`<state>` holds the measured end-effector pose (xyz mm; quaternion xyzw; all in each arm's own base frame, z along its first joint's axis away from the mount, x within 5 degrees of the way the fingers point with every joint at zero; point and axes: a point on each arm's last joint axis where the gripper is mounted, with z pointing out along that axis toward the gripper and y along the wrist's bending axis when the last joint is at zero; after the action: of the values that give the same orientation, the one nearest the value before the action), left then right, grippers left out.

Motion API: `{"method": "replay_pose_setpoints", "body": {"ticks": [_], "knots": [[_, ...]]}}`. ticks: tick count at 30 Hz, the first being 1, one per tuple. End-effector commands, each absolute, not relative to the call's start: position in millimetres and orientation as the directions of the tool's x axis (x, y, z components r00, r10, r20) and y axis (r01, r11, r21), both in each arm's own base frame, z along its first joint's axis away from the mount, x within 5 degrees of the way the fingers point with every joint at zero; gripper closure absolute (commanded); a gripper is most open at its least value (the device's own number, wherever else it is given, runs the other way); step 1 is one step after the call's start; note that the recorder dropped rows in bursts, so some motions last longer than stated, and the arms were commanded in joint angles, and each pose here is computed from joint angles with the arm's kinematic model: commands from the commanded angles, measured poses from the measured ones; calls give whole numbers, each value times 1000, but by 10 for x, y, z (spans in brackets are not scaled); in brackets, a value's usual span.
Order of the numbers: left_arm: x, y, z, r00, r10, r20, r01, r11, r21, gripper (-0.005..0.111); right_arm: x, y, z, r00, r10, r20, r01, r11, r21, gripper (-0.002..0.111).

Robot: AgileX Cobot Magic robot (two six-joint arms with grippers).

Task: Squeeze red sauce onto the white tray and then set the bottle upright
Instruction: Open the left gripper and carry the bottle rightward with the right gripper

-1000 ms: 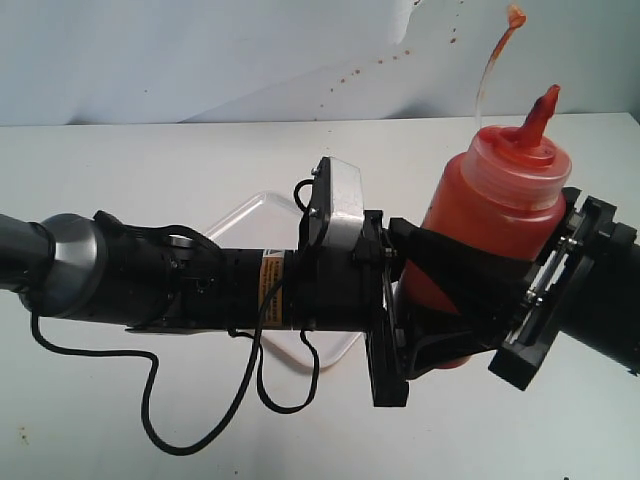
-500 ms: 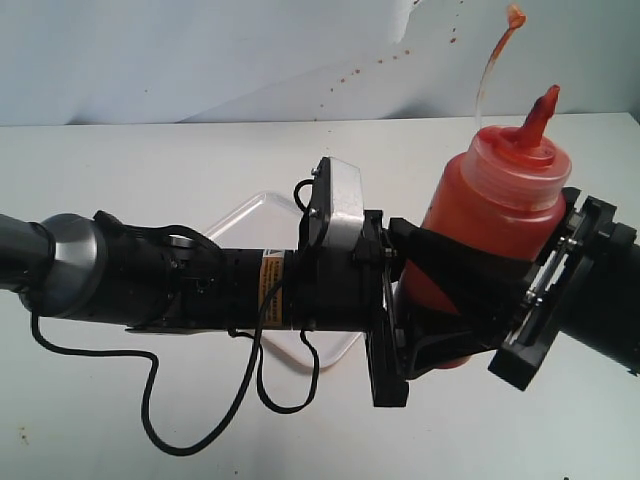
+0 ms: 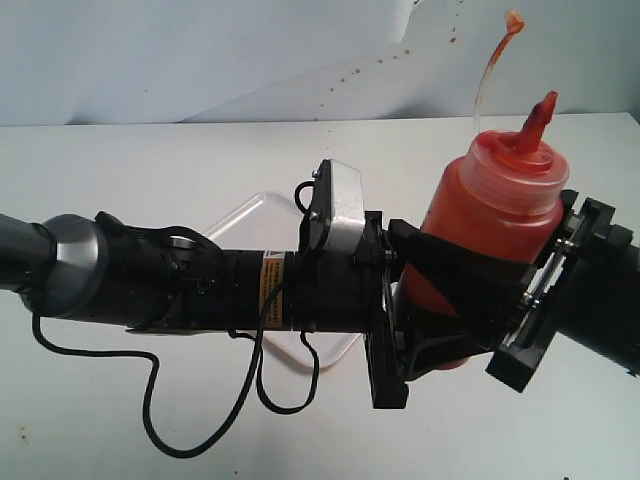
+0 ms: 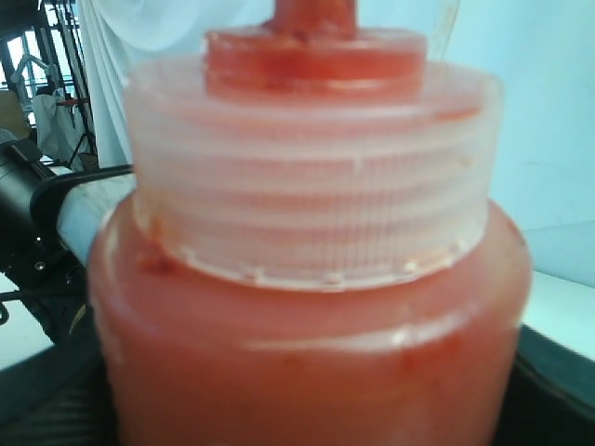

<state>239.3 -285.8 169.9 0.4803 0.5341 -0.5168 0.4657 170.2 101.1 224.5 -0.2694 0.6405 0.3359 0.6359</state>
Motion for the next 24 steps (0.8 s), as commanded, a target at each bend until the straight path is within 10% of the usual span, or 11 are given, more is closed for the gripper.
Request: {"method": "replay_pose_setpoints", "body": {"ticks": [1, 17, 20, 24], "knots": [[2381, -2881, 1800, -89, -29, -996, 996, -12, -89, 106, 1717, 1012, 2239, -53, 63, -997, -765, 639, 81, 108], [2380, -2881, 1799, -89, -29, -996, 996, -13, -89, 102, 1718, 1011, 2235, -56, 60, -997, -764, 641, 81, 108], [2380, -2881, 1799, -89, -29, -996, 996, -13, -89, 79, 1718, 1011, 2235, -56, 60, -997, -764, 641, 81, 108], [2386, -2881, 1802, -106, -33, -994, 994, -8, -106, 18, 1718, 1011, 2235, -56, 60, -997, -764, 641, 81, 108]]}}
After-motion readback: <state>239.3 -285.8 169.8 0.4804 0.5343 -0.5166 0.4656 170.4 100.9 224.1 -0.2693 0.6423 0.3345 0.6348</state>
